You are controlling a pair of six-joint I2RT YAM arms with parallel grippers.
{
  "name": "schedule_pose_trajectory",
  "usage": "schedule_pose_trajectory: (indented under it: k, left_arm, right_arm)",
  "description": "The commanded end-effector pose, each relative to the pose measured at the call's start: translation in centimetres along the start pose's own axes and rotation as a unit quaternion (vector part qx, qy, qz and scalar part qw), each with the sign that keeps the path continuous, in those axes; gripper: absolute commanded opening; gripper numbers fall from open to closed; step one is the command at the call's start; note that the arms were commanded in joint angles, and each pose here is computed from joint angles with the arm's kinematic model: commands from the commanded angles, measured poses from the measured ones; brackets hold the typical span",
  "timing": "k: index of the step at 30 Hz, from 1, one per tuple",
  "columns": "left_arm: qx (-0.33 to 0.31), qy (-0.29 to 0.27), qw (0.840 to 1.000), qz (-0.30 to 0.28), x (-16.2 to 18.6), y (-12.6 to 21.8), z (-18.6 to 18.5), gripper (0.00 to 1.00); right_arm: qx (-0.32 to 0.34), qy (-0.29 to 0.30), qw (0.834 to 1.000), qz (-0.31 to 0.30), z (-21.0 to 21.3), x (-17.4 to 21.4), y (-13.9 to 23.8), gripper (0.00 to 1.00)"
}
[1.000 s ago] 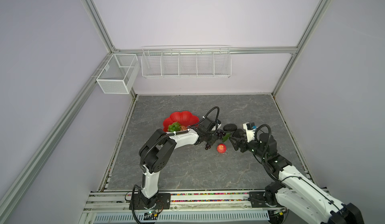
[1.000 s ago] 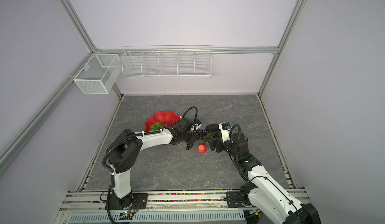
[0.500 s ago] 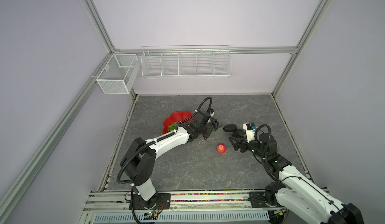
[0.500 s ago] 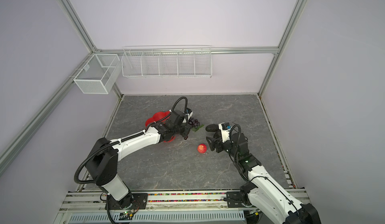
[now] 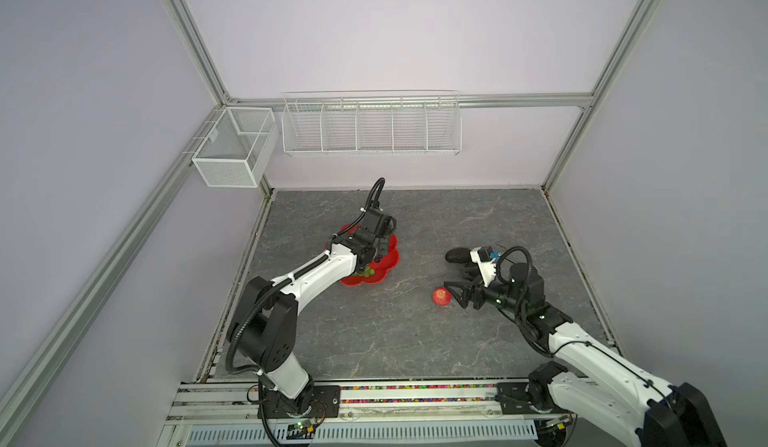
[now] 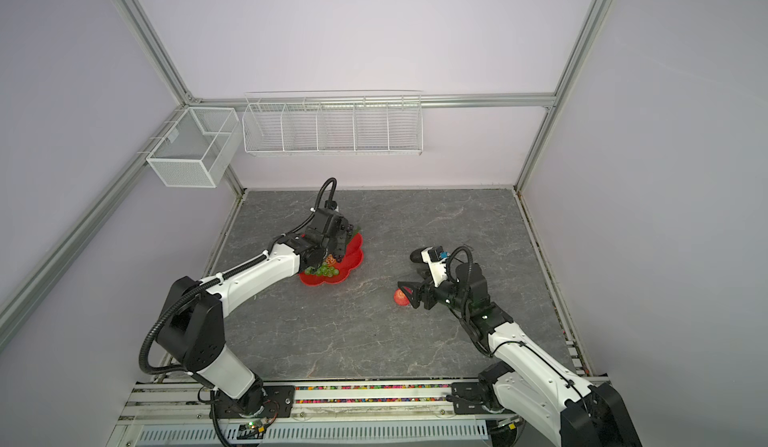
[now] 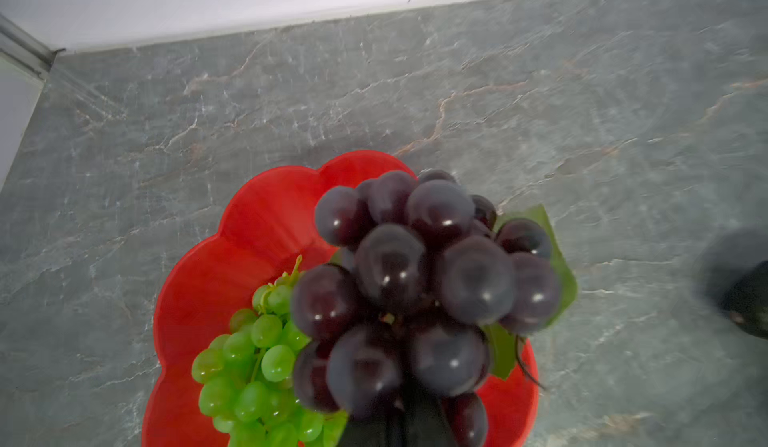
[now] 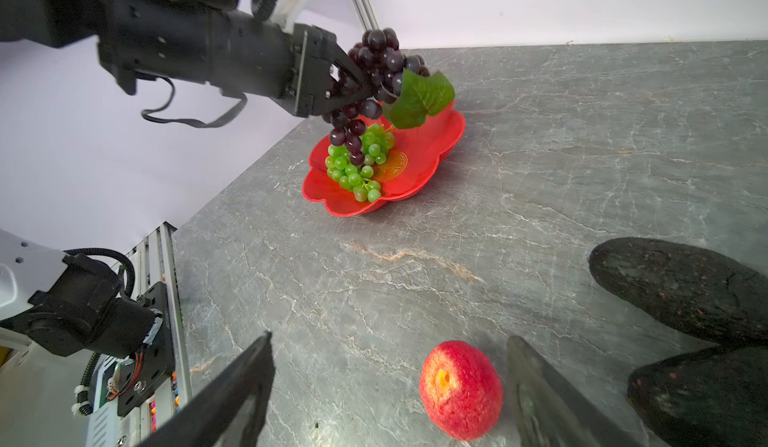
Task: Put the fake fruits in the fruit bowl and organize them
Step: 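Carry the purple grapes with the left gripper into the bowl and release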
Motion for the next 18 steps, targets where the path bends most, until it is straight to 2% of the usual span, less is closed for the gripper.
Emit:
schedule_pose_trajectory:
  k: [1, 3, 5, 12, 15, 18]
  left_arm:
    - [-0.048, 0.018, 0.998, 0.03, 1.0, -1.8, 0.8, 0.03]
    - [-0.054, 0.02, 0.997, 0.044, 1.6, -2.5, 0.8, 0.04]
    - [-0.055, 0.019, 0.997, 0.05, 2.0, -2.9, 0.7, 0.09]
    - [-0.079, 0.01, 0.996, 0.034, 1.5, -2.0, 1.5, 0.51]
    - [-0.079, 0.006, 0.997, 0.024, 0.8, -0.9, 1.9, 0.57]
    - [-0.085, 0.004, 0.996, 0.023, 0.9, -0.3, 2.2, 0.58]
  right_arm:
    - [-0.014, 0.018, 1.0, -0.015, 0.7, -0.7, 0.2, 0.88]
    - [-0.011, 0.018, 1.0, -0.015, 0.6, -0.7, 0.2, 0.88]
    - [-0.011, 0.019, 1.0, -0.016, 0.6, -0.7, 0.2, 0.88]
    - [-0.008, 0.018, 1.0, -0.015, 0.5, -0.6, 0.2, 0.88]
    - [-0.008, 0.019, 1.0, -0.019, 0.5, -0.6, 0.3, 0.88]
    - [-0.004, 0.018, 1.0, -0.02, 0.5, -0.6, 0.3, 0.88]
Point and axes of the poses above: each gripper's point midway between its finger pads, its own y axis back along the fingers, its own z axis along the line the jaws close on, x = y × z, the point moved 8 cm from there along y, back along the fingers, and after that the axes turned 8 degrees about -y, right-handed, at the moved point
